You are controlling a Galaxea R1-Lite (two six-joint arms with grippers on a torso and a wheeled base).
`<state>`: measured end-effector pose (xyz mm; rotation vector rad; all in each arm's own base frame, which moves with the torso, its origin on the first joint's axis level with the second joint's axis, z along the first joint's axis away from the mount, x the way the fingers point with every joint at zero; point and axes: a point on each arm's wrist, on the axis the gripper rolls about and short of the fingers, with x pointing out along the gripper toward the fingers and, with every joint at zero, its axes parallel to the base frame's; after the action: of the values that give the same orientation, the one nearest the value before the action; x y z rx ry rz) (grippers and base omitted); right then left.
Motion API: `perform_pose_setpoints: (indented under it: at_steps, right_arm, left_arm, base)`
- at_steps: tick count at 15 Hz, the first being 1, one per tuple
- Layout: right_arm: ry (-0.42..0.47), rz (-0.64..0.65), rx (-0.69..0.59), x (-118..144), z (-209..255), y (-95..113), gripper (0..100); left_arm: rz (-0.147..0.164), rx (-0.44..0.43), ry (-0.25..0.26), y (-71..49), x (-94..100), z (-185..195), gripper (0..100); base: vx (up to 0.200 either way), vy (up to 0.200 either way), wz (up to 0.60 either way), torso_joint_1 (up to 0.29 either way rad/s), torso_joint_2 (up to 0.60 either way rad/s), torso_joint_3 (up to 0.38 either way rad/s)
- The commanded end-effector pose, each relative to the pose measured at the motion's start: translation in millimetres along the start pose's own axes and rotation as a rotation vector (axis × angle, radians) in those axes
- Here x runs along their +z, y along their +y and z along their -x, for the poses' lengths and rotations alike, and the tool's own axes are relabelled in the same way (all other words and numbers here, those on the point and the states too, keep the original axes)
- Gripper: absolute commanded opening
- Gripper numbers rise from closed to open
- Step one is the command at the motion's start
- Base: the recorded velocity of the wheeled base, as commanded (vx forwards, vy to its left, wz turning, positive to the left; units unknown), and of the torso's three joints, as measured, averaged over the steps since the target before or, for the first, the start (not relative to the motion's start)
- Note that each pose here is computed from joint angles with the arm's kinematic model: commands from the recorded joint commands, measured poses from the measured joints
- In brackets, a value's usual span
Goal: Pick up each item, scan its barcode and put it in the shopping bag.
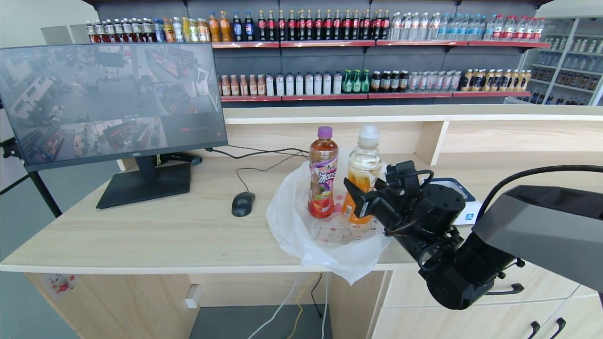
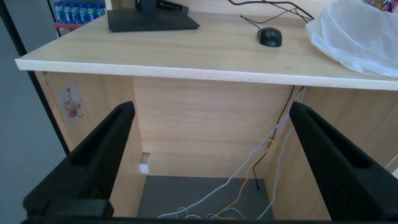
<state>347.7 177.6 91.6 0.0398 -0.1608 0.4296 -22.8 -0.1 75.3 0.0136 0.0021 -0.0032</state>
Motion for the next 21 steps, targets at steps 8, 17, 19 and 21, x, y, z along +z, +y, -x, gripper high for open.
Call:
perform_pose_setpoints:
  at_steps: [8, 17, 19, 21]
  right_arm:
    - [0.020, -0.010, 0.015, -6.4, 0.9, 5.7, 0]
    - [0.014, -0.029, 0.017, -0.5, 4.2, 6.7, 100]
    - [-0.004, -0.034, 0.023, 8.5, 6.6, 10.5, 100]
    - [-0.008, -0.046, 0.018, 15.5, 11.8, 8.3, 100]
  left_arm:
    - [0.000, 0.000, -0.001, 0.0, 0.0, 0.0, 100]
    - [0.000, 0.000, -0.002, 0.0, 0.4, 0.1, 100]
    - [0.000, 0.000, -0.001, 0.0, 0.0, 0.0, 100]
    - [0.000, 0.000, -0.001, 0.0, 0.0, 0.0, 100]
  base:
    - [0.000, 0.000, 0.00, 0.000, 0.00, 0.000]
    - [0.000, 0.000, 0.00, 0.000, 0.00, 0.000]
    - [0.000, 0.000, 0.00, 0.000, 0.00, 0.000]
    - [0.000, 0.000, 0.00, 0.000, 0.00, 0.000]
